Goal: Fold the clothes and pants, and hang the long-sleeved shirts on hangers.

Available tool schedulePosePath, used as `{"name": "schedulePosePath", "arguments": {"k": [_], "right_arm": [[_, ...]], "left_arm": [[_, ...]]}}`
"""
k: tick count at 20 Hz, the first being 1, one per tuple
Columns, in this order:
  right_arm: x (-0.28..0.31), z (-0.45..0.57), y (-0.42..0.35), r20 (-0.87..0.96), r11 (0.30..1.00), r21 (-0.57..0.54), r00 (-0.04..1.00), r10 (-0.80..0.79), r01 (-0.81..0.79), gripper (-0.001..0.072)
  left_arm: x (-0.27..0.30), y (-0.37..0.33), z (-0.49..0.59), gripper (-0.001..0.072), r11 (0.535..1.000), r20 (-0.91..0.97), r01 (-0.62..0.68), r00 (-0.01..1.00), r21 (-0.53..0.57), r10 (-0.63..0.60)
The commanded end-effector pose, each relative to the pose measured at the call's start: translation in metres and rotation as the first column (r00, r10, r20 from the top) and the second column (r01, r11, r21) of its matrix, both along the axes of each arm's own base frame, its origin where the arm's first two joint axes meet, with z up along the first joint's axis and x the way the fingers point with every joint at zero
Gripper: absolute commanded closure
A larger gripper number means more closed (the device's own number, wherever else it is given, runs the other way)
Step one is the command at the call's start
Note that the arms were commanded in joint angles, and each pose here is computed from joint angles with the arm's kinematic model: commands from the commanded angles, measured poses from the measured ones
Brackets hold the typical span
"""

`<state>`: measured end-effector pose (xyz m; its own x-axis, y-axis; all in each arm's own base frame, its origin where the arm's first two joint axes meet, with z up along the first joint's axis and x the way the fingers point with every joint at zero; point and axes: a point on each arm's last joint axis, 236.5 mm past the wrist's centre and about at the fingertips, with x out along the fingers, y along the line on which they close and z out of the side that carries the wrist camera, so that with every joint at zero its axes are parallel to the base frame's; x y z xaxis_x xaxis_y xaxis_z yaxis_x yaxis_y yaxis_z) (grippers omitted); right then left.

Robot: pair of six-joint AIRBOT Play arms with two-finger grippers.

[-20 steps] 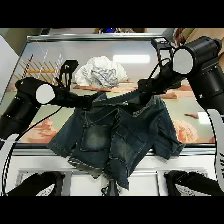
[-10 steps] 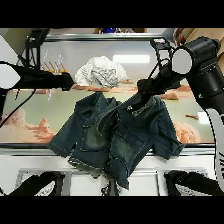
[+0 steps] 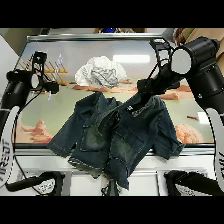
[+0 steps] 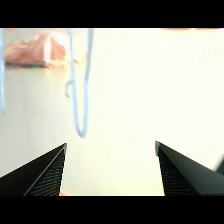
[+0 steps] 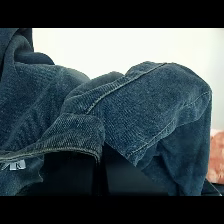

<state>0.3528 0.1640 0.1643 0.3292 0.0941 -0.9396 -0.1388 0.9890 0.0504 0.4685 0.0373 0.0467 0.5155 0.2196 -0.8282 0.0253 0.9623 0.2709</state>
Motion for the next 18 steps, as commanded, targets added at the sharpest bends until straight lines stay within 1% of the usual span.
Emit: {"name": "schedulePosePath", "arguments": {"k": [1, 2, 5, 9, 12, 18], "right_arm": [[0.000, 0.000, 0.000, -0.001, 1.000, 0.000, 1.000, 0.001, -0.001, 0.0678], [0.000, 0.000, 0.000, -0.001, 1.000, 0.000, 1.000, 0.001, -0.001, 0.0678], [0.001, -0.003, 0.001, -0.007, 1.000, -0.003, 1.000, 0.001, -0.001, 0.0678], [0.001, -0.004, 0.001, -0.009, 1.000, -0.004, 1.000, 0.001, -0.001, 0.0678], [0.002, -0.006, 0.001, -0.013, 1.000, -0.006, 1.000, 0.000, -0.001, 0.0678], [0.004, -0.010, 0.002, -0.024, 1.000, -0.012, 1.000, 0.000, -0.001, 0.0678]], "left_arm": [[0.041, 0.033, -0.040, 0.0118, 0.994, -0.027, 0.008, 1.000, 0.112, -0.005], [0.047, 0.041, -0.053, 0.0118, 0.992, -0.049, 0.002, 0.999, 0.129, 0.004], [0.062, 0.055, -0.090, 0.0119, 0.992, -0.104, -0.020, 0.994, 0.128, 0.034], [0.071, 0.067, -0.126, 0.0118, 0.987, -0.154, -0.011, 0.987, 0.161, 0.036], [0.073, 0.077, -0.144, 0.0119, 0.985, -0.175, -0.013, 0.984, 0.173, 0.043], [0.068, 0.087, -0.165, 0.0118, 0.987, -0.201, -0.031, 0.978, 0.161, 0.063]]}}
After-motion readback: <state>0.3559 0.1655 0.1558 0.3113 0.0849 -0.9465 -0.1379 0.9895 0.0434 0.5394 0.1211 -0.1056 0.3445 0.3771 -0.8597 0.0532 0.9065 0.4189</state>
